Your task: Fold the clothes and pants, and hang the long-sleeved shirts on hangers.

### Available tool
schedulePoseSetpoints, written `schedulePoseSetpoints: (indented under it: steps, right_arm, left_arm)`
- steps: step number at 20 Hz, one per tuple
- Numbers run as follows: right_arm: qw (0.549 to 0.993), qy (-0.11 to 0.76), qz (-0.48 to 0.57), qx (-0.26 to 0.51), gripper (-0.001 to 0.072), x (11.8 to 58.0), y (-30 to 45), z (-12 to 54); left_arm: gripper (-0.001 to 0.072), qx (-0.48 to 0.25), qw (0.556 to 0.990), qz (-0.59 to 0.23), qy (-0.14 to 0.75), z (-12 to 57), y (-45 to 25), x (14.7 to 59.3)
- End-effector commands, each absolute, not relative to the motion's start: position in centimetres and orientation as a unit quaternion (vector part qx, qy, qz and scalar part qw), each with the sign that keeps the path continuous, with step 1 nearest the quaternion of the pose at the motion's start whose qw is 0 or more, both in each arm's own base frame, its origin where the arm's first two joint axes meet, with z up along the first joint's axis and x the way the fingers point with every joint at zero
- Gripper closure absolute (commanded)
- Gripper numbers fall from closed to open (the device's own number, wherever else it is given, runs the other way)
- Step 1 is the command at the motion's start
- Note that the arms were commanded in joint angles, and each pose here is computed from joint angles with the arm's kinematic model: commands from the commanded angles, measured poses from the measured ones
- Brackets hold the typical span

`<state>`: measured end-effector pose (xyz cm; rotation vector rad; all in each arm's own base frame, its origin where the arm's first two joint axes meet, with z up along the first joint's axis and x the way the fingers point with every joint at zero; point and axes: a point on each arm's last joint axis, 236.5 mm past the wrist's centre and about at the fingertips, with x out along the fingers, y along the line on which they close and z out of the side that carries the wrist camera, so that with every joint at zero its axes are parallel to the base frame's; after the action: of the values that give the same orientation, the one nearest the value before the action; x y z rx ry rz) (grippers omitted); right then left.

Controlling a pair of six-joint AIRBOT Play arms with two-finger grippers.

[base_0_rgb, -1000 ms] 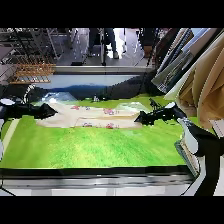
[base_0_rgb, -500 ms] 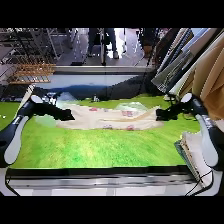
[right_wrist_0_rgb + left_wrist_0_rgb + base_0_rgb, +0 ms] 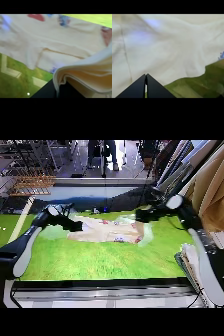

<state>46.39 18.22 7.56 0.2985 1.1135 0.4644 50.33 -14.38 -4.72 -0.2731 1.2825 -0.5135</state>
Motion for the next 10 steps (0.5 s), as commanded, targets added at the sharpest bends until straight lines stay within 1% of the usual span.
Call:
schedulePoseSetpoints:
  steps: [1, 3, 6, 7, 8, 9, 10]
  right_arm:
    - [0.818, 0.469, 0.285, 0.174, 0.0706, 46.4, 31.5, 7.0]
    - [0.809, 0.46, 0.316, 0.185, 0.0706, 46.9, 37.4, 5.1]
    - [0.791, 0.43, 0.389, 0.198, 0.0702, 48.7, 45.0, 4.4]
    - [0.775, 0.43, 0.419, 0.197, 0.0635, 48.5, 46.5, 4.5]
    - [0.753, 0.435, 0.454, 0.194, 0.0412, 47.7, 47.3, 4.8]
    - [0.738, 0.438, 0.476, 0.192, 0.0351, 47.2, 47.0, 5.1]
    - [0.729, 0.443, 0.488, 0.188, 0.034, 47.0, 45.7, 5.6]
  left_arm:
    - [0.0704, -0.129, 0.782, -0.223, 0.568, 3.6, -8.5, 50.0]
    - [0.0704, -0.136, 0.792, -0.208, 0.558, 7.3, -5.0, 48.5]
    - [0.0704, -0.139, 0.792, -0.2, 0.559, 8.9, -3.2, 47.1]
    - [0.0704, -0.14, 0.79, -0.201, 0.562, 8.6, -3.2, 47.2]
    - [0.0704, -0.14, 0.785, -0.204, 0.567, 8.0, -3.7, 47.2]
    - [0.0704, -0.14, 0.779, -0.208, 0.575, 7.2, -4.1, 47.3]
    - [0.0704, -0.141, 0.773, -0.211, 0.582, 6.3, -4.6, 47.4]
